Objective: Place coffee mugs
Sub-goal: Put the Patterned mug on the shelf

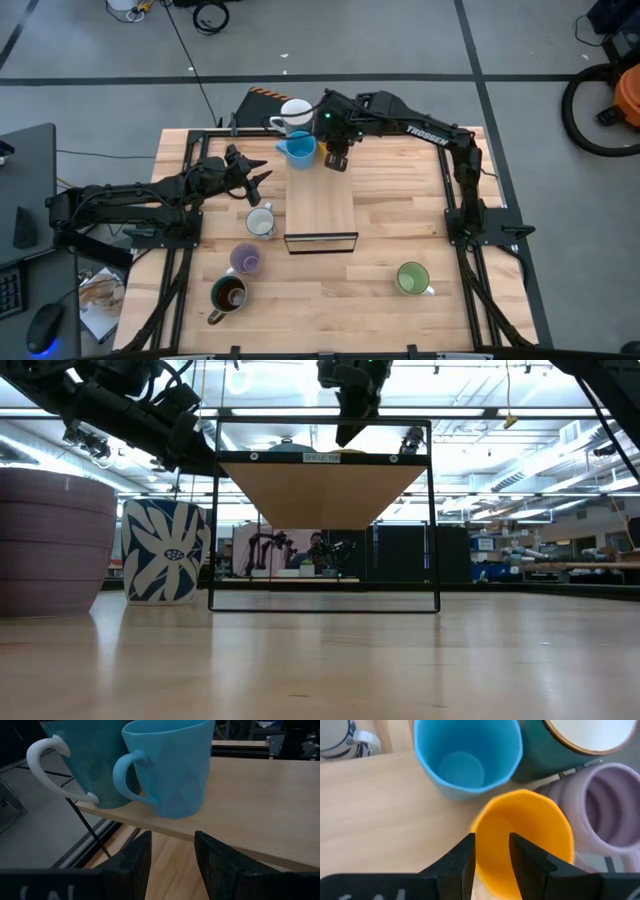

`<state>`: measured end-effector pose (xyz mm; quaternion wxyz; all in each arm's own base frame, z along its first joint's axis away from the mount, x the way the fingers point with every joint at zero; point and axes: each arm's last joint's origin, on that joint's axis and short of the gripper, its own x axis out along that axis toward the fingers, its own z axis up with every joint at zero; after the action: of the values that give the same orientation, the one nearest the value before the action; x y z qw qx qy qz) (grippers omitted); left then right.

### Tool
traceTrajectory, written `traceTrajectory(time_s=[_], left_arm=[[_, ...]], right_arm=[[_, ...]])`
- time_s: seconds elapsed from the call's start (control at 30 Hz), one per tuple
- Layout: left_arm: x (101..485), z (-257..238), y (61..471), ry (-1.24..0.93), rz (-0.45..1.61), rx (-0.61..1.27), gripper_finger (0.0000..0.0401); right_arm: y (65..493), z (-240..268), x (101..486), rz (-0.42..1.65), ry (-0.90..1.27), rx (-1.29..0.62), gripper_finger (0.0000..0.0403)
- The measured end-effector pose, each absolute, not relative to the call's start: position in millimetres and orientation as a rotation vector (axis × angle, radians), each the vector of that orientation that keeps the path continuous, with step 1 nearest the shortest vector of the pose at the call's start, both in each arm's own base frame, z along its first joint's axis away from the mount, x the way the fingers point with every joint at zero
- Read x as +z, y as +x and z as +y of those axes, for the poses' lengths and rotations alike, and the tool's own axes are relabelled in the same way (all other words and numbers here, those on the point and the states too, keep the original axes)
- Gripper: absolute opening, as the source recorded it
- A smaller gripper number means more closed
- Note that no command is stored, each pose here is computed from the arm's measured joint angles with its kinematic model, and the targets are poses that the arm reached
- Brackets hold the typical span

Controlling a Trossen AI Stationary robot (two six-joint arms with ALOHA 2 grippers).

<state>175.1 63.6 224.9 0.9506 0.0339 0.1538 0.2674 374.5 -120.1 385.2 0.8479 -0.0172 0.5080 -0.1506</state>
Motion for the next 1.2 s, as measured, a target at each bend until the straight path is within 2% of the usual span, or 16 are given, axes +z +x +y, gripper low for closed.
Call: traceTrajectory(time_s=[0.4, 0.6, 0.87, 1.07, 1.2], left_arm=[[222, 63, 174, 0.029, 0.340, 0.543, 0.0155], [221, 60, 175, 0.001, 0.332, 0.443, 0.0155], [217, 51, 178, 0.005, 0.334, 0.308, 0.0155], [221, 40, 182, 0.069, 0.302, 0.240, 0.0155], [222, 34, 183, 0.039, 0.283, 0.212, 0.0155]], right_arm=[[355, -89, 402, 1.136, -0.133, -0.395, 0.0124], [341, -76, 399, 1.164, -0.091, -0.404, 0.0123], [320, -52, 367, 1.140, -0.085, -0.365, 0.0123], [286, -37, 342, 1.014, -0.094, -0.361, 0.0123], [261, -33, 326, 0.901, -0.107, -0.355, 0.0123]])
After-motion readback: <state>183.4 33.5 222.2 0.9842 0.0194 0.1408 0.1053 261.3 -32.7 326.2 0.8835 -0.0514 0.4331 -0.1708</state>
